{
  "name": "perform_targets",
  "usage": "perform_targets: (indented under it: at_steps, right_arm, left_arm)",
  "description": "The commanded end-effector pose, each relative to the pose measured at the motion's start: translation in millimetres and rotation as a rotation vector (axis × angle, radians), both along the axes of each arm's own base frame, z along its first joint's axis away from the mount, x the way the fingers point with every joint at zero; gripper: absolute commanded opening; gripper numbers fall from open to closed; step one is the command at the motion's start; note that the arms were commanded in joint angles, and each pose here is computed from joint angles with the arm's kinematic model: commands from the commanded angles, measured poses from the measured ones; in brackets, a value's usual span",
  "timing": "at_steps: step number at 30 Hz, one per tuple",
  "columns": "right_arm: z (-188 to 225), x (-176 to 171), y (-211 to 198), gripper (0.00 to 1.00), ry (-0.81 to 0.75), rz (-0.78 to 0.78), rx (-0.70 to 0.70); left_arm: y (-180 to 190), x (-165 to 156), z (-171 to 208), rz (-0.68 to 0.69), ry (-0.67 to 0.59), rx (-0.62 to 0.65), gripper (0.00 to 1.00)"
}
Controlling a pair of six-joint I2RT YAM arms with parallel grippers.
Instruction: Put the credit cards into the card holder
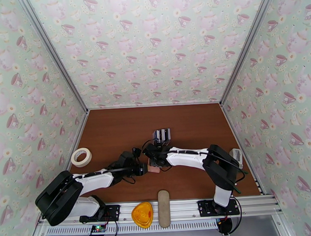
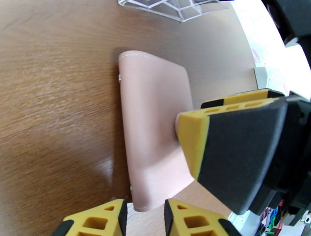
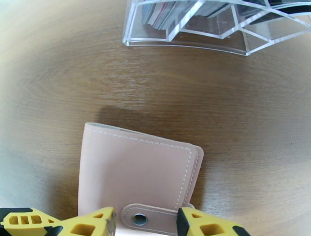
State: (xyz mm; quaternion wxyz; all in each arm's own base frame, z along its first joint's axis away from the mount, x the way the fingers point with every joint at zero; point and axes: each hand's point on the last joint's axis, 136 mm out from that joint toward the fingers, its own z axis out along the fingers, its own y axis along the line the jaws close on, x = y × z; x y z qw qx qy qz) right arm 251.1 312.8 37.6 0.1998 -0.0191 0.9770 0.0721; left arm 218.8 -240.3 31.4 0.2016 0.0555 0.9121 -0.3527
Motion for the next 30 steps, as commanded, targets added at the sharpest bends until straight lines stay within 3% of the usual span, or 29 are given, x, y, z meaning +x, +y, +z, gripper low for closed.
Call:
perform_targets:
  at_steps: [1, 9, 16, 30]
  right_arm:
    - [-5, -1, 9, 0.47, 0.025, 0.009, 0.012]
    - [-13, -3, 9, 0.46, 0.041, 0.007, 0.0]
    - [-13, -2, 8, 0.25, 0.04, 0.013, -0.011]
    - [-9, -4, 8, 0.02, 0.033, 0.036, 0.002]
  left_arm:
    - [7, -3, -13, 0.026, 0.025, 0.047, 0.32]
    - [6, 1, -14, 0.043, 0.022, 0.042, 0.34]
    - [5, 8, -9, 0.057, 0.005, 0.051, 0.35]
    - [4, 23, -24, 0.089, 0.036, 0.124, 0.33]
